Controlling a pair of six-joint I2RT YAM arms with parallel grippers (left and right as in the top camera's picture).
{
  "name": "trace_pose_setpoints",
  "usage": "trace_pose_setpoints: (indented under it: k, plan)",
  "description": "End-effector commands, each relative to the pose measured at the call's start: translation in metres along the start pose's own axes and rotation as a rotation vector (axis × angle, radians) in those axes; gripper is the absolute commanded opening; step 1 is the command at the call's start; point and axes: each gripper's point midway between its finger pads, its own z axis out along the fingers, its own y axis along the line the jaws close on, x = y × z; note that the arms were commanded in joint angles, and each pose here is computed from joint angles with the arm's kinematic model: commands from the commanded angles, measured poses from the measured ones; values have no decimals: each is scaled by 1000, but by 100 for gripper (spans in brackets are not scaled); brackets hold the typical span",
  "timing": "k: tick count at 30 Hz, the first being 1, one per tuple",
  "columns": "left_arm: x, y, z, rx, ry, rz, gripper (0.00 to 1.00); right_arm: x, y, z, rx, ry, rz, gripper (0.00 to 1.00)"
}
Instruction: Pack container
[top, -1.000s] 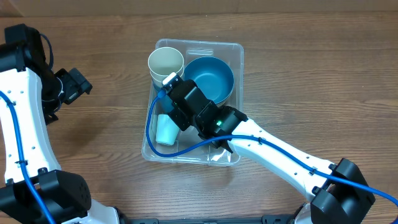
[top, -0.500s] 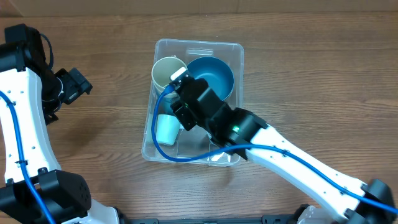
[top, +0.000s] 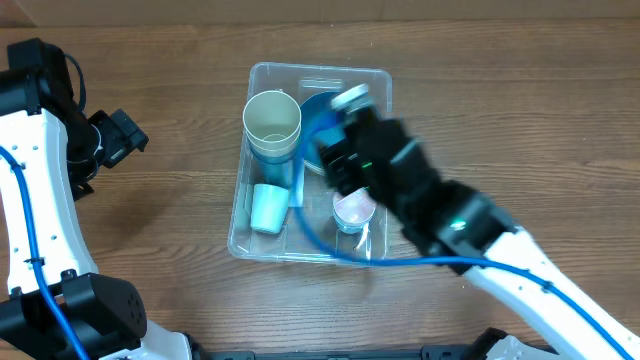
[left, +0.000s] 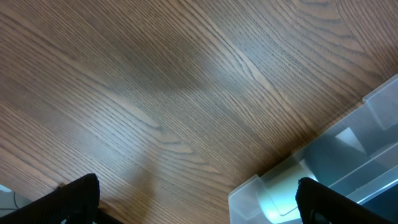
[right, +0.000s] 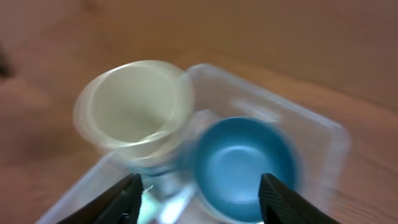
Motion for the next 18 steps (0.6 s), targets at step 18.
trace_pose_setpoints:
  k: [18]
  plan:
    - [-4,-1,-2,7,-9,18,100,42,-267,-38,479,27,709,100]
